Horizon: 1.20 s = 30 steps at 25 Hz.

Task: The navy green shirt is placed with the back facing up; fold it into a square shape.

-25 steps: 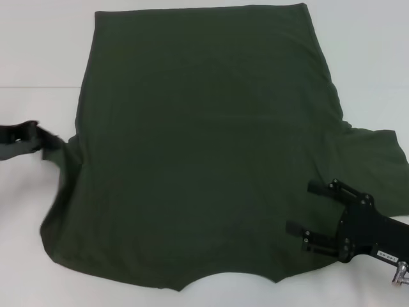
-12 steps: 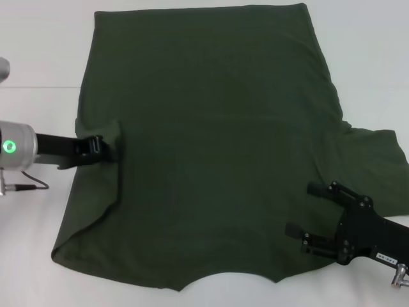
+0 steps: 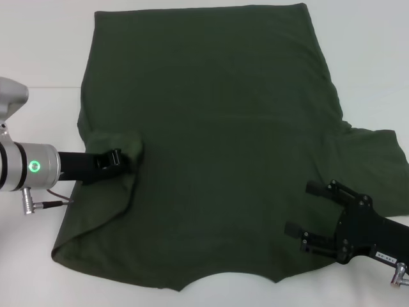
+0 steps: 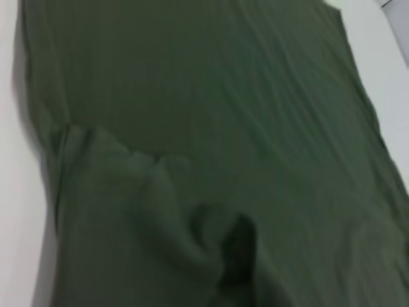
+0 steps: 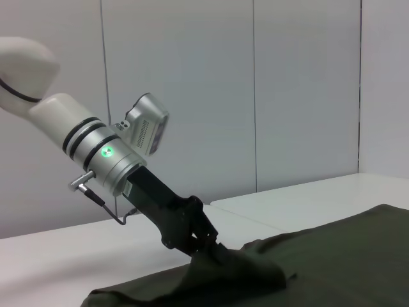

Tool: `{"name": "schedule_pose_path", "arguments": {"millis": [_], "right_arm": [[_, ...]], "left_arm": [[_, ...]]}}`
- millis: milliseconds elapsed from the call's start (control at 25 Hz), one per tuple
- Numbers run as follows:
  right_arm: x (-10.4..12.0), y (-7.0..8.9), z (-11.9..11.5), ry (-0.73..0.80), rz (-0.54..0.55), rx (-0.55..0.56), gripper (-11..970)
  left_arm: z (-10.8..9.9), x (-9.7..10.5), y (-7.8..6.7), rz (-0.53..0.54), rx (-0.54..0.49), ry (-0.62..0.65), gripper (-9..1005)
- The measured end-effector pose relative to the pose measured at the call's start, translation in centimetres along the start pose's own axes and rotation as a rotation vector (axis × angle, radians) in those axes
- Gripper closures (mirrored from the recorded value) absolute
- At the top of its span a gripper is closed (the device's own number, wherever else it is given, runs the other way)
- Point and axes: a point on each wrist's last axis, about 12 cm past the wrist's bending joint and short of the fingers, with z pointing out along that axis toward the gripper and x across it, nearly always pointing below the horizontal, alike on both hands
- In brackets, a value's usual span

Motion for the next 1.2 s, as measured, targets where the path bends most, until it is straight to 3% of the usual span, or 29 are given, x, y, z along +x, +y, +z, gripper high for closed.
{"name": "schedule_pose_path", "arguments": {"millis": [120,400,560,760,880,1000,1200], "right_arm": [[0.0,0.0,0.0,0.0,0.0,0.0,29],[0.0,0.0,0.0,-0.001,0.001,0.0,28],[0.0,0.0,0.0,-0.001,0.002,0.0,28],[0.0,0.0,-0.1,0.0,0.034,0.003,28],[-0.2,-0.4,-0.3,0.006,0.109,0.008,28],[-0.7,-1.2,-0.7,0.014,0.177,0.021,29],[-1.7,-2.3,-1.6,0.032,0.296,0.041,28]], "left_arm": [[-0.3,0.2,0.4,-0.008,0.031,-0.042,980],[-1.0,1.2,1.4,-0.079,0.142,-0.111,746],[-1.6,1.6,1.5,-0.034,0.189,-0.091,596],[-3.2,2.6,1.6,0.08,0.288,-0.04,358],[-4.7,2.7,1.3,0.161,0.393,-0.006,275],[-5.7,3.5,1.1,0.328,0.476,-0.036,192],[-6.0,5.0,1.4,0.637,0.481,-0.115,120]]}}
